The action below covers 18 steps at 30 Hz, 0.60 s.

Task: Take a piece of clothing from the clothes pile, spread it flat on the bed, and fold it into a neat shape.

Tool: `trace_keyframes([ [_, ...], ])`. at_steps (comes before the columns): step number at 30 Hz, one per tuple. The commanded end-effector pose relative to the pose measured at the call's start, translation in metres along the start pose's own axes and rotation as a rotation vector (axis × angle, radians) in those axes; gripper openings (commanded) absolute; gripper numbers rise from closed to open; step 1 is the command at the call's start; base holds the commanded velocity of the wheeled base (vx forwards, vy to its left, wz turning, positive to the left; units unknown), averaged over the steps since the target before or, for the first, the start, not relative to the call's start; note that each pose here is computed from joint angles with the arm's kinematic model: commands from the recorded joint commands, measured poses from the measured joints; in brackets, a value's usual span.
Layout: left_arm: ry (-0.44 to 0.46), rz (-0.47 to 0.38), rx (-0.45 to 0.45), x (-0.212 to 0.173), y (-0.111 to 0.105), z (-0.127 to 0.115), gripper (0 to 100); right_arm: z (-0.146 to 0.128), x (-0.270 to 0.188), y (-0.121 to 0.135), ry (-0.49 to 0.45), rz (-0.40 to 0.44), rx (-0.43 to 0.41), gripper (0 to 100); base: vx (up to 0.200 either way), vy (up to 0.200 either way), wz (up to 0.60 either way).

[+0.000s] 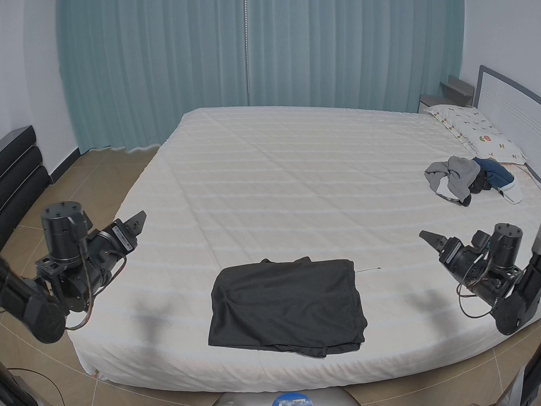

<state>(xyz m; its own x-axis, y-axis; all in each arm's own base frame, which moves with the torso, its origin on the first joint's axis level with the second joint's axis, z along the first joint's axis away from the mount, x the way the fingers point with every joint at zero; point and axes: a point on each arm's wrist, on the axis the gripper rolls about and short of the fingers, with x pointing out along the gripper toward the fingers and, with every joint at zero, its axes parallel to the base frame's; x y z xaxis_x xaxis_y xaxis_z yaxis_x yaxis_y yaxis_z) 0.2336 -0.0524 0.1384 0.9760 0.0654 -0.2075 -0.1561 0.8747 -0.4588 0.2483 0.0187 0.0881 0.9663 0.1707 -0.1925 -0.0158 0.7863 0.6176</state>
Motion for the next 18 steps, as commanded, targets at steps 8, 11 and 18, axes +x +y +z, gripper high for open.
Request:
trace_keyframes([
  [8, -0.231, -0.055, 0.125, -0.125, 0.017, 0.042, 100, 0.049, -0.117, 0.030, -0.366, 0.080, -0.269, 100, 0.000, 0.000, 0.00],
  [11, -0.243, -0.057, 0.147, -0.153, 0.027, 0.045, 100, 0.049, -0.138, 0.034, -0.372, 0.109, -0.301, 100, 0.000, 0.000, 0.00],
  [18, -0.279, -0.015, 0.159, -0.198, 0.049, 0.045, 100, 0.038, -0.188, 0.043, -0.310, 0.178, -0.348, 100, 0.000, 0.000, 0.00],
])
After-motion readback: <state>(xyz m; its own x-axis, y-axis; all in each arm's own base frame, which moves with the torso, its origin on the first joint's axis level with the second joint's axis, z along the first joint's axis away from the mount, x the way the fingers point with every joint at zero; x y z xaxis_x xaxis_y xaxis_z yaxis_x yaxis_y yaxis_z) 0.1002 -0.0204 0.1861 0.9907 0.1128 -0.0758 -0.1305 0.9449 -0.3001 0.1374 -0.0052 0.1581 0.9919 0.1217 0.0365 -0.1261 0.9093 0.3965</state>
